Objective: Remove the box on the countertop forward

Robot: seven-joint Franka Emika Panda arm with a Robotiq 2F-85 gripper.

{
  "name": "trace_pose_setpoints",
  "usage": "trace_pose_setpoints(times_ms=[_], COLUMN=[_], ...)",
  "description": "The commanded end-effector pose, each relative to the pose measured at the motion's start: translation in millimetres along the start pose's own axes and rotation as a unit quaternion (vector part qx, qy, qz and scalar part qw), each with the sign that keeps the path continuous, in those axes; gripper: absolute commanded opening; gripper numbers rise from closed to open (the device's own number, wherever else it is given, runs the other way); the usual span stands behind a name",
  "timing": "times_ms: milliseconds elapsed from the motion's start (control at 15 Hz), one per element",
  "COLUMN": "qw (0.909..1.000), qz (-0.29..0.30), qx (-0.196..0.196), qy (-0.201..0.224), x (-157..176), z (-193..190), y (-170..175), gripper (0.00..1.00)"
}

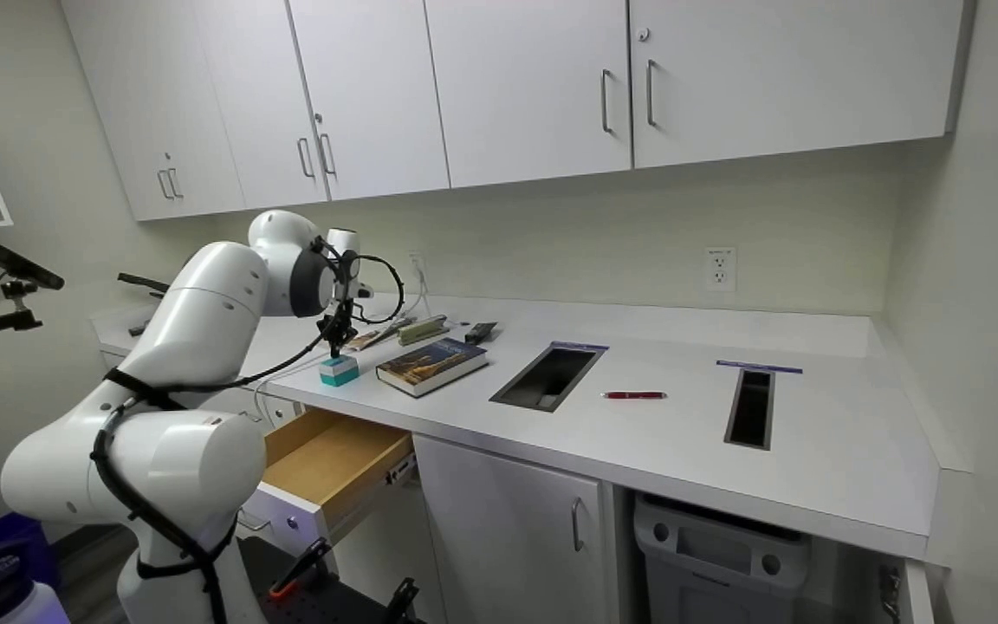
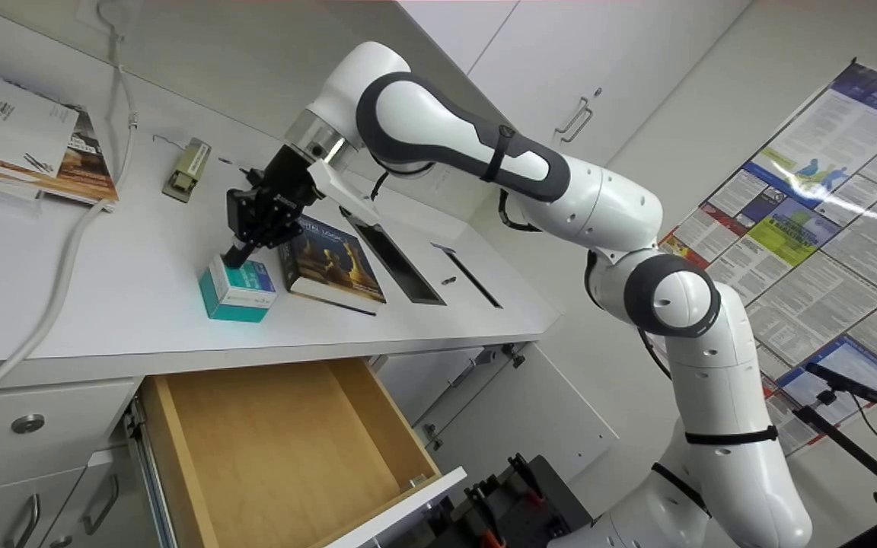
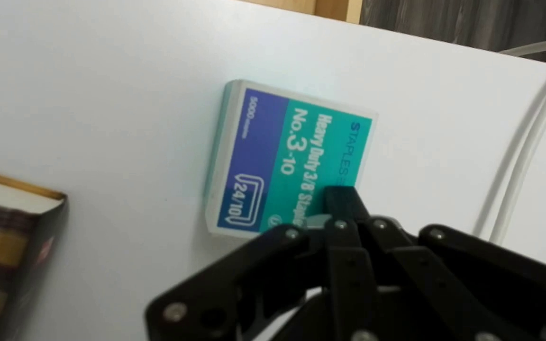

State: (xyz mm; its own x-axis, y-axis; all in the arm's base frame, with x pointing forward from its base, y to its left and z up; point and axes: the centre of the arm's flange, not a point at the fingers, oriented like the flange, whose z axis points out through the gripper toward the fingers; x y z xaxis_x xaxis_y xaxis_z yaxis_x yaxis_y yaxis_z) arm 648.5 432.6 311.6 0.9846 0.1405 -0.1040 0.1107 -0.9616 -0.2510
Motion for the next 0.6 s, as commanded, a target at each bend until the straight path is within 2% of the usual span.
trace_pose_setpoints(times_ms=[0,200,533], qw=[0.9984,0.9942,0.9887], qz=[-0.021,-0.039,-0.055], qx=[-0.031,-0.049,-0.047], qy=[0.043,0.087,0.131], x=[-20.9,-30.1,-38.5], z=[-40.4,-75.9,-114.0], y=[-2.1,-8.9,-15.8], gripper=[0.00,0.00,0.00])
